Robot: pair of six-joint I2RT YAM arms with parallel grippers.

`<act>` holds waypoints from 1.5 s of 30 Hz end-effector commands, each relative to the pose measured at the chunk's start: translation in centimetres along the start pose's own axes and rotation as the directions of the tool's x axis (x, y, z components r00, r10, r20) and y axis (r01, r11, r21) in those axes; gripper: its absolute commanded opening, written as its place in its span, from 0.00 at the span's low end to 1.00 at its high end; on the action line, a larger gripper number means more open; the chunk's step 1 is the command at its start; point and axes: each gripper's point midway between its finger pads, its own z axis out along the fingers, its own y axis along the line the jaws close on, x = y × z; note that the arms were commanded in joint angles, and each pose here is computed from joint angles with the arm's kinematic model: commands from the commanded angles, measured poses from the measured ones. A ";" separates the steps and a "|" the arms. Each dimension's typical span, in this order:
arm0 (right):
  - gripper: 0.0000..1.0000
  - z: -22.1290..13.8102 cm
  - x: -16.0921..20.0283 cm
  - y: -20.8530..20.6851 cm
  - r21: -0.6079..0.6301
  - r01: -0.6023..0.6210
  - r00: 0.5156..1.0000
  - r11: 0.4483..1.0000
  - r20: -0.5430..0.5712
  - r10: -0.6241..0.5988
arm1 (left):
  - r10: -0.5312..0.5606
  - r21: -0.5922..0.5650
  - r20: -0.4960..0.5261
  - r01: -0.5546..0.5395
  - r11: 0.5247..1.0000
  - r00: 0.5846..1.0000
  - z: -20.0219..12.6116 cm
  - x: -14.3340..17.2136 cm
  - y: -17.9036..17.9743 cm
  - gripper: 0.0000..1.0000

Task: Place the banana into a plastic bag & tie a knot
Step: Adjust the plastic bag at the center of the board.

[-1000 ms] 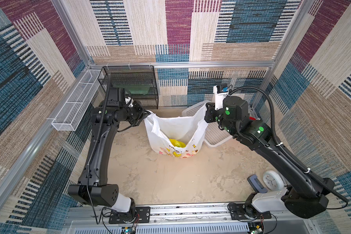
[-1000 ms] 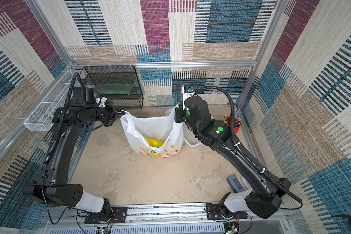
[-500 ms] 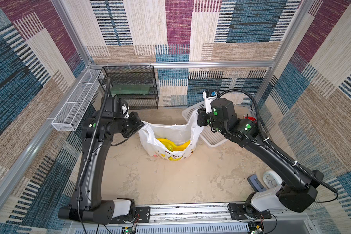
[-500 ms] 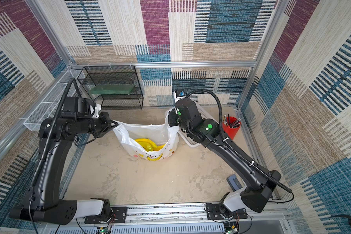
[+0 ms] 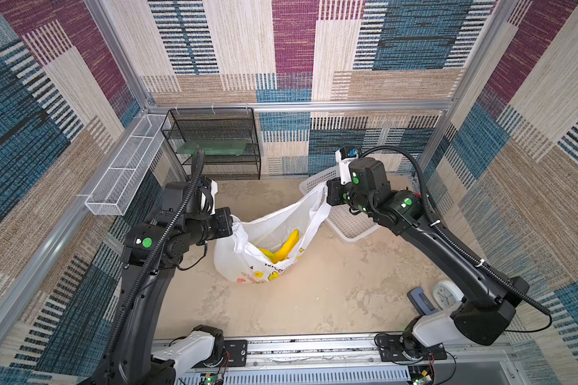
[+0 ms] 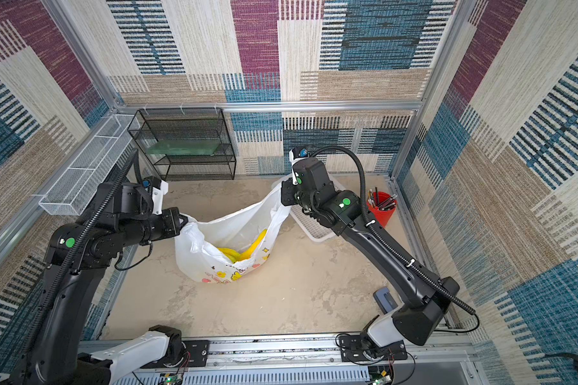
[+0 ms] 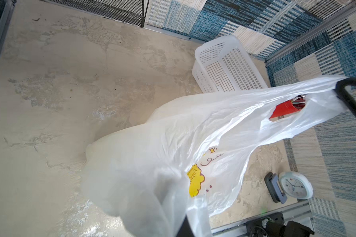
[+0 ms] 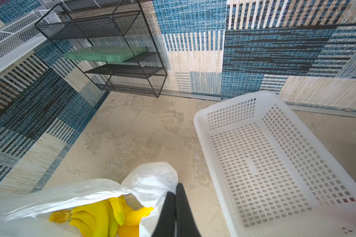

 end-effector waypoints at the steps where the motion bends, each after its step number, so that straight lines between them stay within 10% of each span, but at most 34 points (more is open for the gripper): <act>1: 0.00 -0.9 -1.4 0.5 -0.013 -0.011 0.999 1.000 0.043 0.011 | -0.133 0.085 0.003 0.132 0.988 0.991 0.8 -2.1 -2.0 0.00; 17: 0.00 -1.3 -1.2 -0.7 0.022 0.000 0.999 1.000 0.055 -0.001 | -0.602 0.005 -0.304 0.633 0.774 0.738 3.4 -1.7 -3.2 0.00; 20: 0.00 -1.2 -1.0 -0.8 0.019 0.000 0.999 1.000 0.053 -0.001 | -0.675 -0.014 -0.369 0.723 0.691 0.639 3.8 -1.1 -3.4 0.00; 22: 0.00 -1.1 -0.8 -0.8 0.018 -0.001 0.999 1.000 0.052 0.000 | -0.710 0.092 -0.446 0.817 0.569 0.545 3.9 -2.1 -4.9 0.81; 25: 0.00 -1.1 -0.7 -0.9 0.015 -0.003 0.999 1.000 0.052 0.002 | -0.768 0.291 -0.414 0.870 0.397 0.489 3.9 -4.8 -5.2 0.83; 27: 0.00 -1.1 -0.6 -1.0 0.011 -0.004 0.999 1.000 0.051 0.003 | -0.769 0.279 -0.368 0.851 0.446 0.523 4.0 -4.6 -4.3 1.00; 34: 0.00 -0.9 -0.6 -0.7 -0.005 -0.006 0.999 1.000 0.050 0.006 | -0.618 -0.058 -0.241 0.625 0.779 0.748 1.5 -1.3 -0.1 1.00; 45: 0.00 -0.3 -1.4 -1.9 0.003 -0.037 0.998 0.999 0.053 0.036 | -0.103 -0.174 -0.136 0.078 0.982 0.985 -3.7 1.5 1.9 0.89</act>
